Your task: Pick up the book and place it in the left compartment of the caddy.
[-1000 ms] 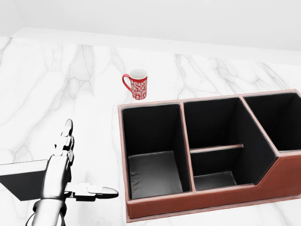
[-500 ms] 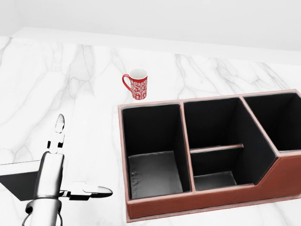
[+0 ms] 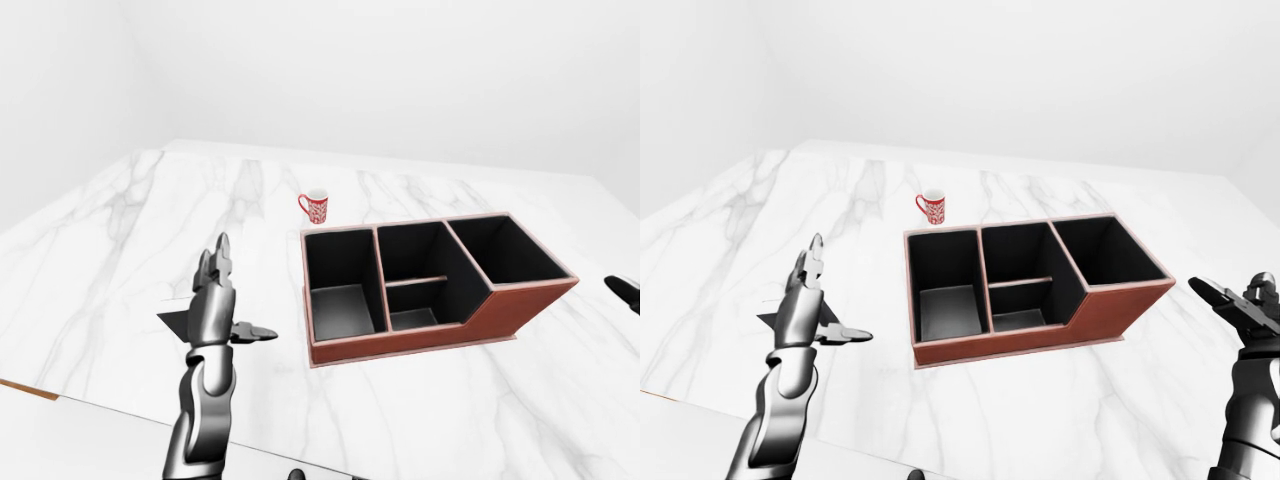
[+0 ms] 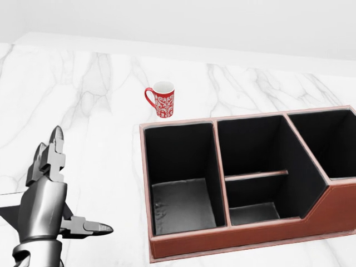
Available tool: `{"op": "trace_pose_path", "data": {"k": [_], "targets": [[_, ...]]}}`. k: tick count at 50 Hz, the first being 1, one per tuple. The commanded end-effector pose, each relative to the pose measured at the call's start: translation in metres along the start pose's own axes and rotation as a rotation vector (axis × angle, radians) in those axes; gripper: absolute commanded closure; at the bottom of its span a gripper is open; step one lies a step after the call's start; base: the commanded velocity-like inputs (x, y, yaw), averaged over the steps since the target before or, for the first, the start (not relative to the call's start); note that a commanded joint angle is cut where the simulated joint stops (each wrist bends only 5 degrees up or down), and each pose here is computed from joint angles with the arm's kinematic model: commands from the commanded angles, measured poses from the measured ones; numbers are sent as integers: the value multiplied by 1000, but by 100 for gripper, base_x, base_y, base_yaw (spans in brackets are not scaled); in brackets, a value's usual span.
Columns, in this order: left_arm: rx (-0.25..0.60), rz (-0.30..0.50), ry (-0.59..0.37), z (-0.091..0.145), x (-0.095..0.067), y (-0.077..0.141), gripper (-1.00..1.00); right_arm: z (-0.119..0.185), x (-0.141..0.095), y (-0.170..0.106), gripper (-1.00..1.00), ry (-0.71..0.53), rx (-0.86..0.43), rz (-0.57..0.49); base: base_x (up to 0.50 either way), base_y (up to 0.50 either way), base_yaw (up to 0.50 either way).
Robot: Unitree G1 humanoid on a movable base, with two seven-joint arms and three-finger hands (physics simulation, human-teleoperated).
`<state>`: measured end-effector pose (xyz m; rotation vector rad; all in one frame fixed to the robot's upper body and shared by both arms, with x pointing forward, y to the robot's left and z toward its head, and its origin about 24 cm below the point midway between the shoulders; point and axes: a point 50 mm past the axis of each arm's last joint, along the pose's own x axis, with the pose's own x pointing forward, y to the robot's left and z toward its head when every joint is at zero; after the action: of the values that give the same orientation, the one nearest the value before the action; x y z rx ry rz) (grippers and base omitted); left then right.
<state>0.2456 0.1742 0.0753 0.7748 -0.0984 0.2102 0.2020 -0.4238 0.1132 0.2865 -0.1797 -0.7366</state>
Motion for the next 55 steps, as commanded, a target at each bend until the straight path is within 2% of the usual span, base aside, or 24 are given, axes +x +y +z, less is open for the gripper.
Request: {"op": "trace_pose_path", "data": {"k": [1, 8, 12, 16, 20, 22, 24, 33, 36, 38, 44, 46, 50, 55], "targets": [[261, 29, -36, 1, -1, 0, -100, 0, 0, 0, -100, 1, -1, -2, 0, 0, 0], [371, 69, -51, 4, 1, 8, -100, -3, 1, -1, -100, 11, 0, -10, 0, 0, 0], [418, 62, -66, 9, -1, 11, -100, 0, 0, -1, -100, 1, 0, -13, 0, 0, 0], [503, 29, -61, 7, 0, 9, -100, -1, 1, -1, -100, 7, 0, -14, 0, 0, 0], [534, 24, -51, 4, 1, 9, -100, -1, 1, -1, -100, 6, 4, -12, 0, 0, 0], [588, 13, -50, 2, 1, 6, -100, -1, 1, 0, -100, 6, 1, -9, 0, 0, 0], [584, 17, -44, 1, 2, 7, -100, -2, 1, 0, -100, 9, 1, -10, 0, 0, 0], [750, -13, -41, -3, 2, 3, -100, -2, 1, 0, -100, 10, -2, -8, 0, 0, 0], [765, -16, -39, -4, 2, 2, -100, -2, 1, 0, -100, 7, -2, -9, 0, 0, 0], [825, -10, -60, -4, 2, -1, -100, -3, 1, 0, -100, 10, -4, -9, 0, 0, 0], [883, -15, -46, -8, 5, 0, -100, -3, 1, 0, -100, 12, -7, -8, 0, 0, 0], [867, 2, -48, -9, 6, -1, -100, 1, 0, 0, -100, -3, -7, -9, 0, 0, 0], [911, 7, -55, -7, 6, 0, -100, 0, 0, 0, -100, 0, -10, -10, 0, 0, 0], [909, 12, -57, -5, 4, 1, -100, -3, 1, 0, -100, 11, -27, -16, 0, 0, 0]]}}
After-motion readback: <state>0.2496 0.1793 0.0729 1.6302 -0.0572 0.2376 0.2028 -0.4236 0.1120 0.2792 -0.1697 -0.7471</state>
